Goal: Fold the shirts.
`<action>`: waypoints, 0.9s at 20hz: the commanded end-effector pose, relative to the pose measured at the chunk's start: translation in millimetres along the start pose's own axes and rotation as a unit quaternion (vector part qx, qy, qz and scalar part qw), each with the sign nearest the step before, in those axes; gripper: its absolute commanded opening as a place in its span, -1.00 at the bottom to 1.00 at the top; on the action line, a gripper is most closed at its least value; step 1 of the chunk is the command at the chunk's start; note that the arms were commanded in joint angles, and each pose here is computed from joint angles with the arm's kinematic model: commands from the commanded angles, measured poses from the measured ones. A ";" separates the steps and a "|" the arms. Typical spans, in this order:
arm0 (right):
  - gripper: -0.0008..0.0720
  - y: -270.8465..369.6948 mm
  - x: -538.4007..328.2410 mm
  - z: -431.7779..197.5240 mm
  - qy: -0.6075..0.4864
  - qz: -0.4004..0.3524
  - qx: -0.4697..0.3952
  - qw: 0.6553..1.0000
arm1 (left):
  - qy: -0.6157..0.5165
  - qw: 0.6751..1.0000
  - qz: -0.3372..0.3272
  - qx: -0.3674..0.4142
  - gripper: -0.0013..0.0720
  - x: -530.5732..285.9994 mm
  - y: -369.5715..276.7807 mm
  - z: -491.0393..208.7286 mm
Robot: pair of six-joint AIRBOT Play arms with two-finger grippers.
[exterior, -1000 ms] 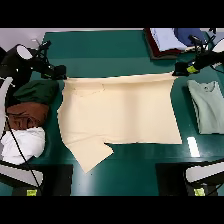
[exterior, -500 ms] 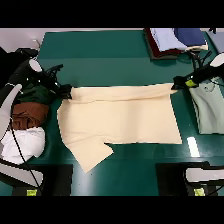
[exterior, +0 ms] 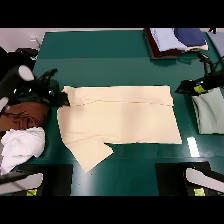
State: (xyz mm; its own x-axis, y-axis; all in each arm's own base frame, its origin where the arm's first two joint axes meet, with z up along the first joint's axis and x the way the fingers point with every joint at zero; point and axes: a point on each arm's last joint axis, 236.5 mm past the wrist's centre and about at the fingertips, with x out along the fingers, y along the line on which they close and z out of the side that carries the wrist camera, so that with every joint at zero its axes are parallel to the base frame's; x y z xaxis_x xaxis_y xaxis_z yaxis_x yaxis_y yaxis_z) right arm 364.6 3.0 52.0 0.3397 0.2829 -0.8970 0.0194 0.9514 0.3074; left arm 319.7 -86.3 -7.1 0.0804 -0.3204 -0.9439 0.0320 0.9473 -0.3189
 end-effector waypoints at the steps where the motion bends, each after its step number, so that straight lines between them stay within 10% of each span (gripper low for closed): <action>1: 0.09 7.4 -20.8 -19.5 -0.033 -0.005 -0.004 0.999 | 0.018 0.999 0.010 -0.036 0.36 12.1 8.9 -88.5; 14: 0.09 22.1 -24.9 -29.6 -0.036 0.011 -0.011 0.999 | 0.003 0.982 -0.103 -0.159 0.36 67.5 -20.2 -150.4; 15: 0.09 21.9 -24.9 -31.2 -0.033 0.011 -0.011 0.999 | 0.002 0.981 -0.116 -0.156 0.28 66.1 -26.2 -149.3; 17: 0.09 20.5 -24.9 -39.3 -0.016 0.011 -0.019 1.000 | 0.013 0.981 -0.145 -0.128 -0.76 62.1 -40.3 -153.7; 18: 0.09 16.7 -26.0 -45.2 -0.005 0.011 -0.015 1.000 | 0.020 0.981 -0.154 -0.115 -0.90 58.6 -45.5 -156.5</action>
State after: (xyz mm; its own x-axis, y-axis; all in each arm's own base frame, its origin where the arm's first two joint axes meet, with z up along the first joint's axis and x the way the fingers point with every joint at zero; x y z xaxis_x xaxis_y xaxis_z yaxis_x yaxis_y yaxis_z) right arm 324.3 18.5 69.6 0.3895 0.2947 -0.8726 -0.0098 0.9487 0.3160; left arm 170.0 -131.5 -72.6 0.0728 -0.5273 -0.8466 -0.2254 0.8182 -0.5290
